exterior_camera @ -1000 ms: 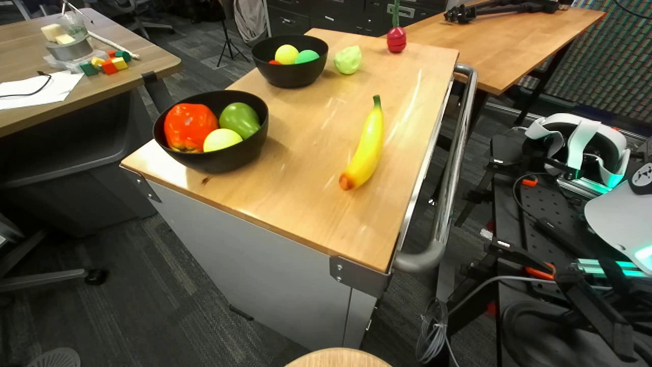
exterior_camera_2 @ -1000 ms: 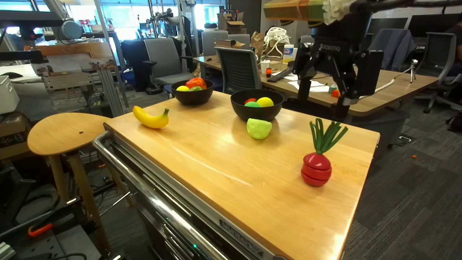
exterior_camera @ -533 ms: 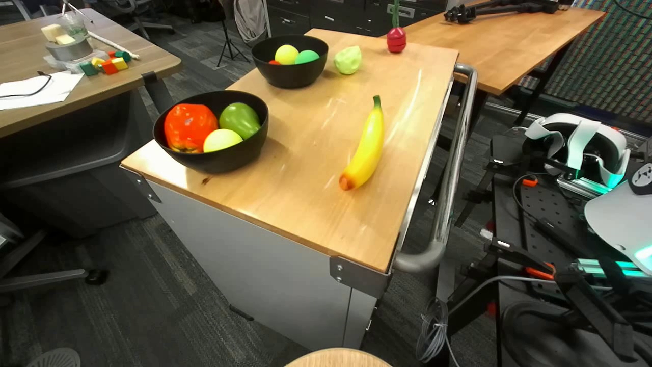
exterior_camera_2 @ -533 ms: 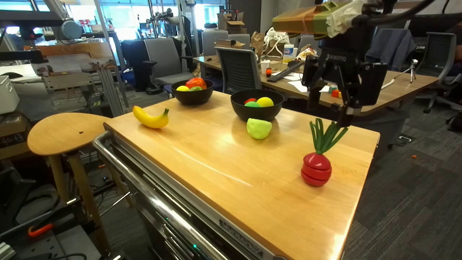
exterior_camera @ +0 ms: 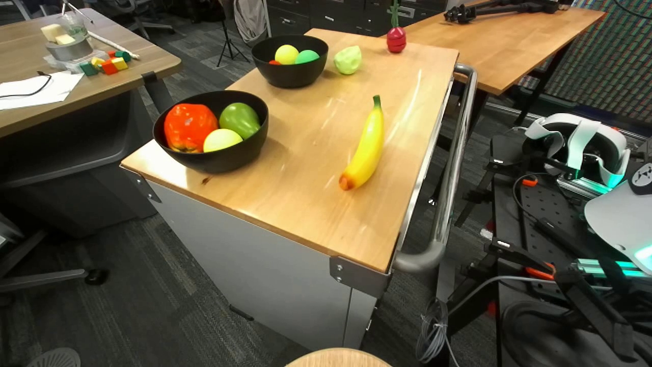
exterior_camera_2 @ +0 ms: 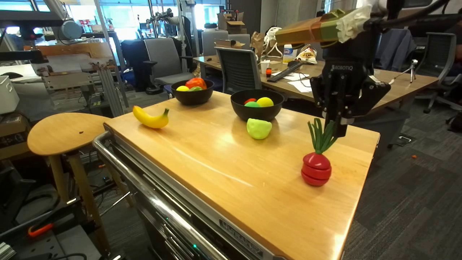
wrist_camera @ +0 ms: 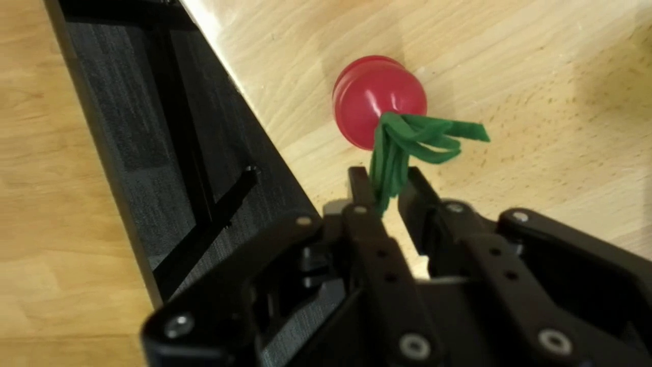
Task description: Put the plush fruits in the two black bowls
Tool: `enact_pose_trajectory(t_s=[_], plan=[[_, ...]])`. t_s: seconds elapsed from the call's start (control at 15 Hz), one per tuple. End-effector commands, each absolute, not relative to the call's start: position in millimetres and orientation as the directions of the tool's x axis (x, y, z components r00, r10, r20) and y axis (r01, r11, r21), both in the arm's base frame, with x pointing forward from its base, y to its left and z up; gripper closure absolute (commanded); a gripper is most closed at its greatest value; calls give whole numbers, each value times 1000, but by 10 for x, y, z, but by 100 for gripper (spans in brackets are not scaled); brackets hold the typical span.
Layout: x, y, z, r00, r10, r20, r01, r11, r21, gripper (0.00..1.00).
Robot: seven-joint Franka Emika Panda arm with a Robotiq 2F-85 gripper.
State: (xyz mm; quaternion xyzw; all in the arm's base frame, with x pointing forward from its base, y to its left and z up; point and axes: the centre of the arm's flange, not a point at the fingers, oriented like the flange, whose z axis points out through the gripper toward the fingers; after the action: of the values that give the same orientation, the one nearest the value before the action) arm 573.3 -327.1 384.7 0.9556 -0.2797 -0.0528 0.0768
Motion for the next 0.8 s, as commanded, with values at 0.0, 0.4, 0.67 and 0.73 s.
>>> enact_pose_trajectory(t_s=[0.0,0.4,0.67,0.73], plan=[[5806,-3239,3909,844,-534,-47,-515,-831,211,97],[5701,-2844,4066,922,-387,9,-379,-896,232,96],[5451,-2361,4669,969,-223,105,-244,-928,280,96],[5386,-2255,4815,974,-184,131,-215,-931,295,96]])
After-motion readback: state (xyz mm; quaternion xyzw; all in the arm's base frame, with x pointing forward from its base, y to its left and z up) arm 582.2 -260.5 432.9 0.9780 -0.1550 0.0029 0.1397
